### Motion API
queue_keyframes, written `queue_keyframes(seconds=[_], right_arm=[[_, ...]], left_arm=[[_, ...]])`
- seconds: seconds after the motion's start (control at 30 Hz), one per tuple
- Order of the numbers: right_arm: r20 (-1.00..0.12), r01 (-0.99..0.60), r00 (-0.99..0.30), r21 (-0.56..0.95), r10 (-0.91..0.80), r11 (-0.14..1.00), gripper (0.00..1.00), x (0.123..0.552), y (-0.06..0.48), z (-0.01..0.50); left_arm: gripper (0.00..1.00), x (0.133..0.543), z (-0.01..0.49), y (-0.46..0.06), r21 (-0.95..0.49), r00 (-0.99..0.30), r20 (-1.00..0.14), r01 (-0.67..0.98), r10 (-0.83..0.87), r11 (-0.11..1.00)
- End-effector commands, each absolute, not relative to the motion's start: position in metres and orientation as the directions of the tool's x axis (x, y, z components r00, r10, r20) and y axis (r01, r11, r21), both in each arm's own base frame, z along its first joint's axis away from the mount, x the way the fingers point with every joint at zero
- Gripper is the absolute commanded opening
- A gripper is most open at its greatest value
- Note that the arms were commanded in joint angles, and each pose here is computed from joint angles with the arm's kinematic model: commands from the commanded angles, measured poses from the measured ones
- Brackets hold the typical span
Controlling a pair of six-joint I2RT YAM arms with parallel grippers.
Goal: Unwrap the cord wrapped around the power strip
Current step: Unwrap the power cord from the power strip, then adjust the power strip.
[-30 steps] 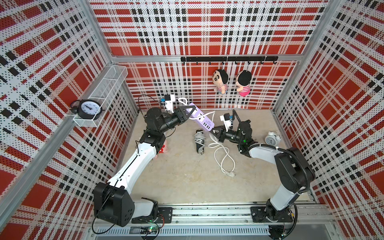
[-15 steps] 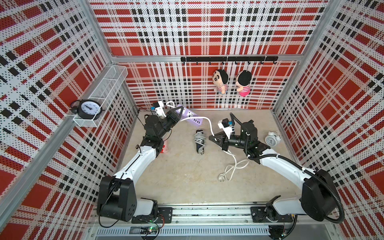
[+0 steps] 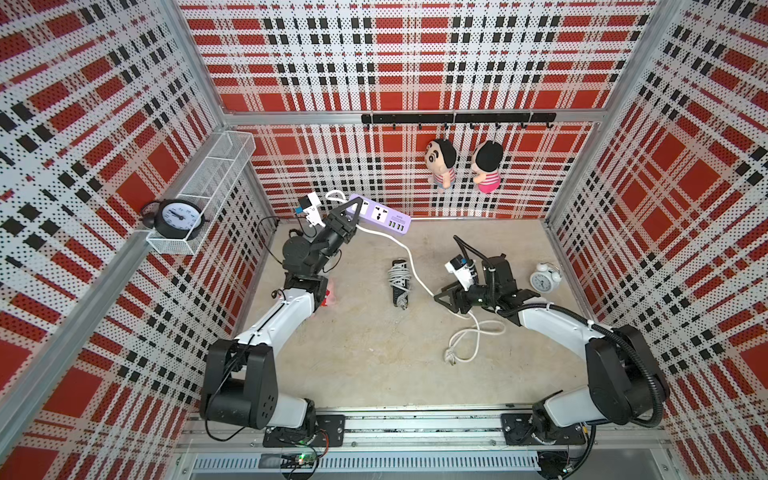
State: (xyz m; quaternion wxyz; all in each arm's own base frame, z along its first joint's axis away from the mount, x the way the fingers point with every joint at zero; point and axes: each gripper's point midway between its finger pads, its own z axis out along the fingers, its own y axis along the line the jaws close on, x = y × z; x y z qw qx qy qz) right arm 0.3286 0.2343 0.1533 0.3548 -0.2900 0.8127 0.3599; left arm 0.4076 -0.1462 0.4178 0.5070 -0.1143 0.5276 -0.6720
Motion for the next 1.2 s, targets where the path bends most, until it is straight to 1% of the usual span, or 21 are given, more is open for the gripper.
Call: queue_keyframes(seconds=[0.0,0.07,0.23,0.33,0.43,0.47,0.63,0.67,0.7,0.83,0.93,1.03,1.1,1.17], right_arm=[[-0.838,-0.751,-0.526,0.375,-0.147,0.544,0.63,0.333,0.229,0.21],[-0.862,-0.763,-0.501,0.397,-0.079,0.511,0.68,0.335,0.234,0.243],[-0.839,-0.767,-0.543,0.514,0.037,0.385,0.75,0.338,0.25,0.29],[-0.792,-0.727,-0.606,0.587,0.067,0.356,0.76,0.346,0.256,0.297],[-0.754,-0.704,-0.646,0.649,0.119,0.288,0.78,0.347,0.261,0.311],[-0.751,-0.709,-0.646,0.657,0.135,0.256,0.78,0.345,0.262,0.316],[-0.73,-0.708,-0.658,0.683,0.185,0.178,0.8,0.345,0.271,0.333],[-0.73,-0.711,-0.658,0.684,0.185,0.167,0.79,0.344,0.274,0.334],[-0.728,-0.709,-0.661,0.686,0.181,0.165,0.8,0.345,0.278,0.334],[-0.729,-0.709,-0.659,0.684,0.184,0.17,0.8,0.352,0.29,0.332],[-0.72,-0.709,-0.664,0.692,0.2,0.137,0.8,0.355,0.297,0.334],[-0.714,-0.708,-0.665,0.696,0.219,0.121,0.76,0.358,0.301,0.337],[-0.714,-0.711,-0.664,0.694,0.221,0.108,0.7,0.357,0.303,0.34],[-0.715,-0.713,-0.665,0.694,0.216,0.102,0.61,0.356,0.304,0.34]], left_arm=[[0.0,0.379,0.442,-0.154,-0.748,-0.463,-0.425,0.664,-0.778,0.013],[0.0,0.378,0.434,-0.163,-0.747,-0.471,-0.446,0.664,-0.761,0.027],[0.0,0.378,0.423,-0.174,-0.744,-0.475,-0.475,0.666,-0.741,0.05],[0.0,0.38,0.416,-0.18,-0.749,-0.479,-0.49,0.658,-0.729,0.071],[0.0,0.382,0.409,-0.183,-0.756,-0.482,-0.5,0.648,-0.72,0.091],[0.0,0.383,0.408,-0.184,-0.756,-0.484,-0.502,0.648,-0.717,0.092],[0.0,0.386,0.402,-0.191,-0.759,-0.499,-0.509,0.644,-0.702,0.093],[0.0,0.388,0.401,-0.192,-0.762,-0.501,-0.508,0.641,-0.701,0.093],[0.0,0.383,0.4,-0.206,-0.76,-0.523,-0.511,0.646,-0.682,0.074],[0.0,0.383,0.396,-0.216,-0.767,-0.546,-0.507,0.639,-0.667,0.06],[0.0,0.382,0.393,-0.221,-0.773,-0.56,-0.502,0.632,-0.658,0.052],[0.0,0.38,0.392,-0.224,-0.773,-0.56,-0.502,0.632,-0.658,0.052],[0.0,0.381,0.39,-0.226,-0.775,-0.563,-0.503,0.63,-0.655,0.054],[0.0,0.383,0.386,-0.227,-0.778,-0.564,-0.506,0.625,-0.652,0.064]])
